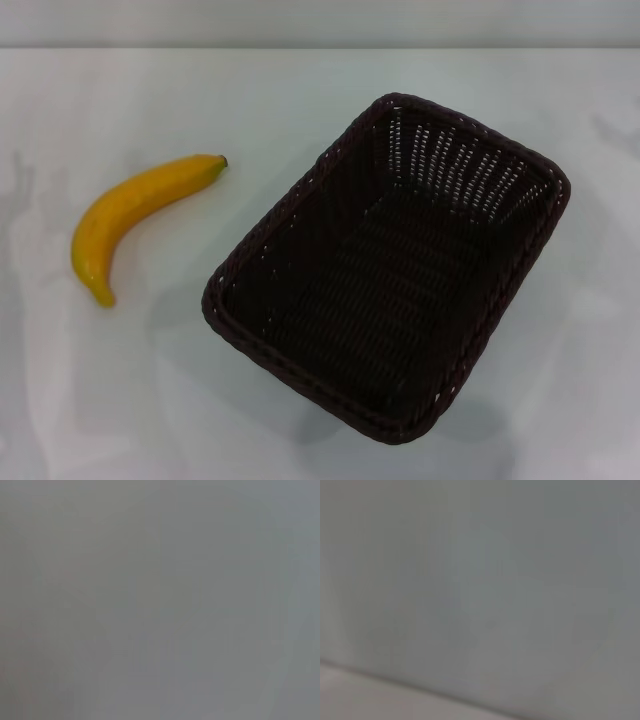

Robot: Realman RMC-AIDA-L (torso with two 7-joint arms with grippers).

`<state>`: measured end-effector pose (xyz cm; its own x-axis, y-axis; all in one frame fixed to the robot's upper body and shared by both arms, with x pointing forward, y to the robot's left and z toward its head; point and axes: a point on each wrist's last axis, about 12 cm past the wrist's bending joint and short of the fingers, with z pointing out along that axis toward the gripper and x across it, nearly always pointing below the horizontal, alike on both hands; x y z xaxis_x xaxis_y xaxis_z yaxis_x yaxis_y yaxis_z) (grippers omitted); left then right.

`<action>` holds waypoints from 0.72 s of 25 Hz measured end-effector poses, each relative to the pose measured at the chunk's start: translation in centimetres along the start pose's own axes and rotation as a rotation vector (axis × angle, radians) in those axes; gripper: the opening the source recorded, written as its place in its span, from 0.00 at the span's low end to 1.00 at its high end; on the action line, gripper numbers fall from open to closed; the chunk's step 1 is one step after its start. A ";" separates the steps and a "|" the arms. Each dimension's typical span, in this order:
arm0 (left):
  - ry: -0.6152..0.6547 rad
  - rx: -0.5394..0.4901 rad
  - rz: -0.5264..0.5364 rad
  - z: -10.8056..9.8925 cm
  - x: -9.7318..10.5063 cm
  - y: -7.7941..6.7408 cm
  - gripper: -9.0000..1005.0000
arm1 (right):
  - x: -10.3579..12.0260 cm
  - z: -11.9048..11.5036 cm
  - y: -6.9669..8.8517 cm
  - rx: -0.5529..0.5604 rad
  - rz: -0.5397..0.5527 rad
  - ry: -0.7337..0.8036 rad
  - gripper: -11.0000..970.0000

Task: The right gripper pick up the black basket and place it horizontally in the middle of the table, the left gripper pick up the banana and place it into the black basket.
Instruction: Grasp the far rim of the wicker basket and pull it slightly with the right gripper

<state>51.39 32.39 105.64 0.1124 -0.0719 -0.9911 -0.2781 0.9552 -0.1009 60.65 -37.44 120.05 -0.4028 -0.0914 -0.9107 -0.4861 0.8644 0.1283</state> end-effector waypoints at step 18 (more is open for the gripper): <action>0.035 0.047 -0.009 -0.3 0.4 -1.1 0.87 | -3.8 2.6 6.0 -0.190 -0.152 0.310 0.82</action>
<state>51.44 31.20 105.34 0.0813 -0.0900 -0.9926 -0.2318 0.9669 -0.1066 61.31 -30.58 123.25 -0.5166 -0.3813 -0.7666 -0.6811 0.7256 0.0981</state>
